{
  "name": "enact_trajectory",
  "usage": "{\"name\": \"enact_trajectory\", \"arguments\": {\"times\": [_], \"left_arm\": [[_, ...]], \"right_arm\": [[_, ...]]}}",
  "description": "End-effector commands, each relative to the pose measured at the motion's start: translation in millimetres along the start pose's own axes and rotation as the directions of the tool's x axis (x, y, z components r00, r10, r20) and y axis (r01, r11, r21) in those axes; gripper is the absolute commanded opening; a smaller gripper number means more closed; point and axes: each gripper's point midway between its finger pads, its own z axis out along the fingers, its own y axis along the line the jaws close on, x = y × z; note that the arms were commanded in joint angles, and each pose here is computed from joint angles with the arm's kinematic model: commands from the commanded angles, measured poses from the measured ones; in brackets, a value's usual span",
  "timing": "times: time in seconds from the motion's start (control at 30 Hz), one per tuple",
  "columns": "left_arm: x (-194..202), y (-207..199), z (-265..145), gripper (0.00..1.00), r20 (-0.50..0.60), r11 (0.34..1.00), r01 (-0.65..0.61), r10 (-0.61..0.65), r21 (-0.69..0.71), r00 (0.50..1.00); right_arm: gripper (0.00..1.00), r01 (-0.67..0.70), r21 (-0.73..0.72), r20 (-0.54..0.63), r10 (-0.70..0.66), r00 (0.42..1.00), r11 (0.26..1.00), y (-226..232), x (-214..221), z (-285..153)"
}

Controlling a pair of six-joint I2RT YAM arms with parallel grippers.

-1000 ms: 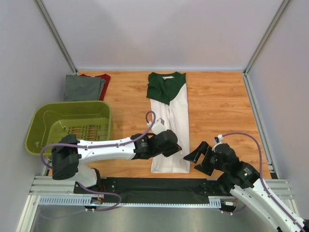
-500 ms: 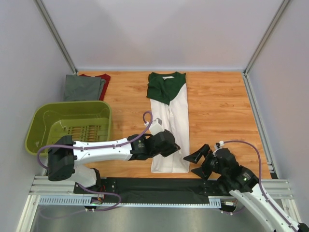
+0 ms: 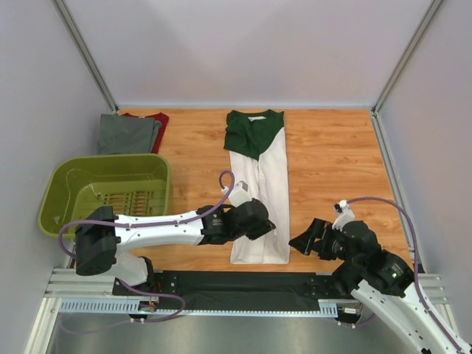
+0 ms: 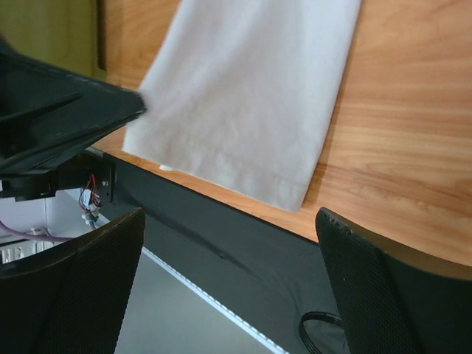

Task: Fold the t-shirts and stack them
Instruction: Fold the tshirt

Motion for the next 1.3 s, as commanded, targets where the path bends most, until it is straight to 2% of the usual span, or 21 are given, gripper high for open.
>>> {"name": "enact_trajectory", "arguments": {"times": [0.0,0.4,0.53,0.63,0.7,0.73,0.77,0.83,0.87,0.93,1.0,1.07,1.1,1.17,1.27], "left_arm": [[1.6,-10.9,1.4,0.00,0.005,1.000,0.023,-0.023,0.017,1.000],[1.1,-8.0,2.1,0.00,-0.007,0.999,0.038,-0.038,0.006,0.999],[0.2,-1.1,1.9,0.00,-0.012,0.999,0.049,-0.049,-0.007,0.999],[-2.8,8.7,2.2,0.00,-0.003,0.998,0.063,-0.064,-0.026,0.998],[-2.6,17.7,2.1,0.00,-0.005,0.997,0.068,-0.068,-0.039,0.998],[-3.3,19.8,2.1,0.00,-0.003,0.996,0.077,-0.077,-0.041,0.997],[-3.1,22.6,1.7,0.00,-0.006,0.996,0.083,-0.084,-0.044,0.996],[-3.7,28.2,2.9,0.00,-0.009,0.994,0.094,-0.094,-0.051,0.996],[-3.8,29.5,2.6,0.00,-0.008,0.994,0.096,-0.097,-0.052,0.995],[-4.8,28.4,1.6,0.00,-0.008,0.994,0.096,-0.096,-0.048,0.995],[-5.1,29.1,-0.3,0.00,-0.009,0.994,0.099,-0.099,-0.044,0.995],[-8.8,25.5,-5.2,0.00,-0.005,0.994,0.105,-0.105,-0.027,0.994],[-10.0,26.7,-7.2,0.00,-0.002,0.995,0.100,-0.100,-0.025,0.995],[-14.6,27.0,-13.8,0.00,0.009,0.995,0.102,-0.101,-0.018,0.995],[-15.8,29.8,-19.5,0.00,0.008,0.995,0.103,-0.103,-0.007,0.995]], "right_arm": [[1.00,0.149,-0.088,0.071,-0.143,0.987,0.985,9.2,-7.8,-5.6],[1.00,0.152,-0.063,0.113,-0.144,0.983,0.986,11.7,-22.9,16.9],[1.00,0.234,-0.064,0.144,-0.223,0.964,0.970,21.9,-32.9,25.7],[1.00,0.349,0.004,0.135,-0.346,0.928,0.937,25.9,-34.0,32.0],[1.00,0.461,0.054,0.140,-0.463,0.875,0.886,33.3,-32.0,34.0],[1.00,0.536,0.016,0.121,-0.533,0.837,0.844,43.9,-17.3,32.6],[1.00,0.570,0.075,0.139,-0.575,0.806,0.818,42.5,-20.6,35.8],[1.00,0.665,0.034,0.138,-0.663,0.736,0.746,57.3,-0.9,34.5],[1.00,0.681,0.099,0.162,-0.687,0.709,0.726,58.2,-6.0,35.7],[1.00,0.736,0.094,0.150,-0.740,0.655,0.671,65.2,9.3,36.3],[1.00,0.733,0.154,0.170,-0.748,0.642,0.663,68.1,4.3,36.8],[1.00,0.749,0.238,0.134,-0.784,0.605,0.619,60.2,5.3,44.3],[1.00,0.732,0.259,0.143,-0.774,0.616,0.630,64.4,3.3,45.1],[1.00,0.744,0.327,0.118,-0.806,0.580,0.583,58.7,1.7,49.2],[1.00,0.732,0.362,0.116,-0.808,0.578,0.576,58.8,-0.4,50.9]]}}
